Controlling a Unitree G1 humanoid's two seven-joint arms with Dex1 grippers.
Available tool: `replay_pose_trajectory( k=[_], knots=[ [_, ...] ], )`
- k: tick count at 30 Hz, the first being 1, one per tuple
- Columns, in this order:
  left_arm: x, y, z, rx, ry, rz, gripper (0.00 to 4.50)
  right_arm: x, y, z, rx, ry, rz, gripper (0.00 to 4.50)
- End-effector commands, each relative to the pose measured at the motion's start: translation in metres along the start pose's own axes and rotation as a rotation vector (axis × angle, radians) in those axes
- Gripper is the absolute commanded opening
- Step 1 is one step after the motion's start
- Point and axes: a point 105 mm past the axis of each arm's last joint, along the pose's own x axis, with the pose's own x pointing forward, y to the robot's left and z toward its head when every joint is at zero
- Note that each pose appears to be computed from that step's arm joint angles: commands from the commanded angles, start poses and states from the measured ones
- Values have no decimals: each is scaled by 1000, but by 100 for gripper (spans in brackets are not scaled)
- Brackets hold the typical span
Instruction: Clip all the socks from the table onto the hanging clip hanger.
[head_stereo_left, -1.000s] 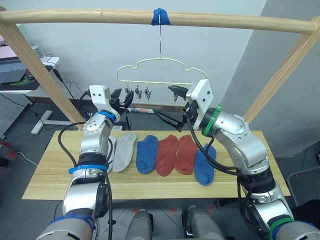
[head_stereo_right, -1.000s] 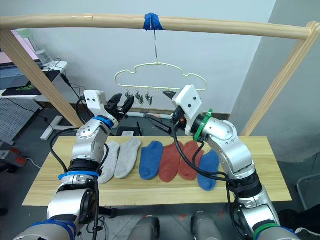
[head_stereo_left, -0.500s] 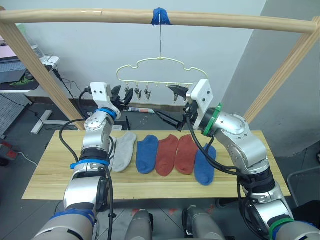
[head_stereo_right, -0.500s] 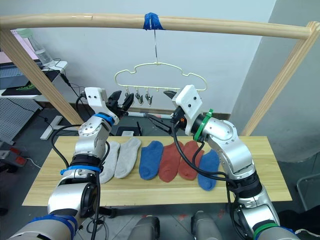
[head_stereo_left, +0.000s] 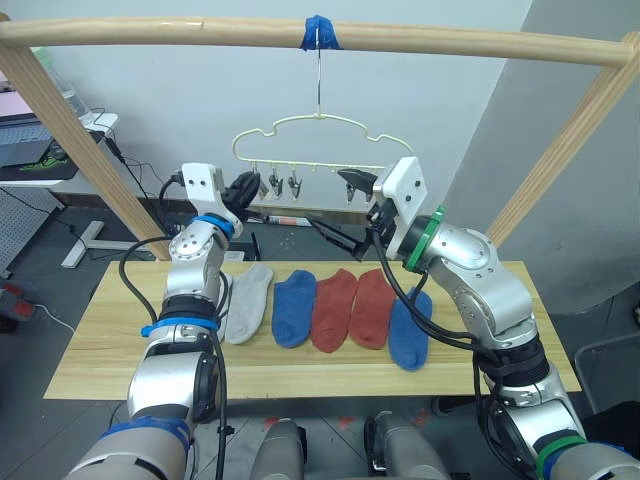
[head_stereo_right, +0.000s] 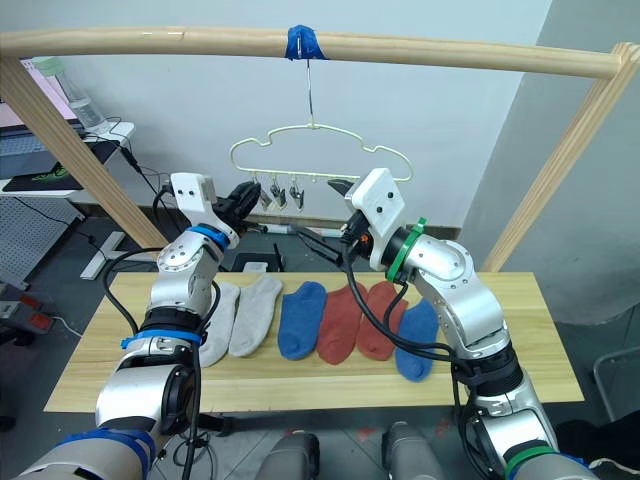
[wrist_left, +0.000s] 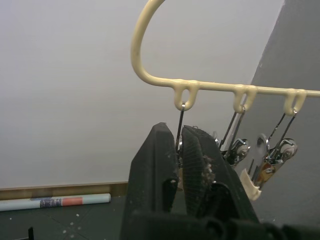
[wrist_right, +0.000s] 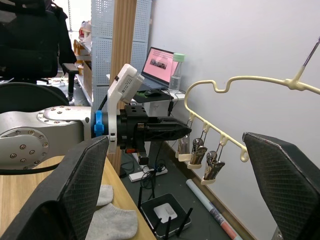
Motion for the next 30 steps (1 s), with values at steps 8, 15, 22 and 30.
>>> replay_pose_trajectory(
  k=[8,15,22,30],
  knots=[
    [-7,12,22,89,1,-31,0,-36,-33,-53,-8,230,-139,450],
    [-30,15,18,58,183,-144,0,-100,-59,-139,101,638,-154,450],
    [-45,8,29,-91,309,-238,0,-124,-77,-193,136,849,-140,450],
    [-56,11,32,-45,281,-199,0,-113,-79,-198,152,810,-157,450]
  ],
)
